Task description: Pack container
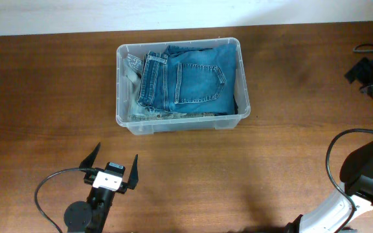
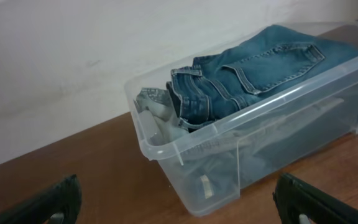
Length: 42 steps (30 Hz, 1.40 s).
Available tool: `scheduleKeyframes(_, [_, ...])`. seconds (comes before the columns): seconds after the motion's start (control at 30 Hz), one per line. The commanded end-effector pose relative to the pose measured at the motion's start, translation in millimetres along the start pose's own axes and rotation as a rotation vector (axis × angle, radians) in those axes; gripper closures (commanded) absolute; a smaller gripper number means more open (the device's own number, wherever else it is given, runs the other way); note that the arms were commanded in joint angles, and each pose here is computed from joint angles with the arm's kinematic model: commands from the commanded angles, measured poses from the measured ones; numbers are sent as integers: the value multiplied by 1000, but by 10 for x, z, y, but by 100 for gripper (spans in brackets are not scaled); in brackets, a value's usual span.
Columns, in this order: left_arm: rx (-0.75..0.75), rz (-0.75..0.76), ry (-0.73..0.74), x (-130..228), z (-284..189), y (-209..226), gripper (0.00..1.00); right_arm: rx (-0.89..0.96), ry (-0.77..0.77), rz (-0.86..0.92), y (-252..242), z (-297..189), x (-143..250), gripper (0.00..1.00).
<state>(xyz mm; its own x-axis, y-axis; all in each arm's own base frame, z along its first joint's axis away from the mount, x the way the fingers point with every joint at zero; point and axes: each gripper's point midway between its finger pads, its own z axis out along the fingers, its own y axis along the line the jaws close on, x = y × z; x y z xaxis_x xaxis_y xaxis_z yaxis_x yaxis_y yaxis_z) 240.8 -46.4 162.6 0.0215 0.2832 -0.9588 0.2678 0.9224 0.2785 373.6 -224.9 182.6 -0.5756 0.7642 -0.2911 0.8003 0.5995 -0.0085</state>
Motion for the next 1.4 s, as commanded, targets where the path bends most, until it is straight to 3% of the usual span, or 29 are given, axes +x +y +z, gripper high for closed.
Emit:
scheduleKeyframes(0.0, [-6, 9, 9, 26, -2, 11, 1, 16, 6, 4, -22, 47, 4, 2])
scheduleKeyframes(1.37, [-6, 9, 9, 26, -2, 11, 1, 4, -14, -4, 20, -53, 10, 2])
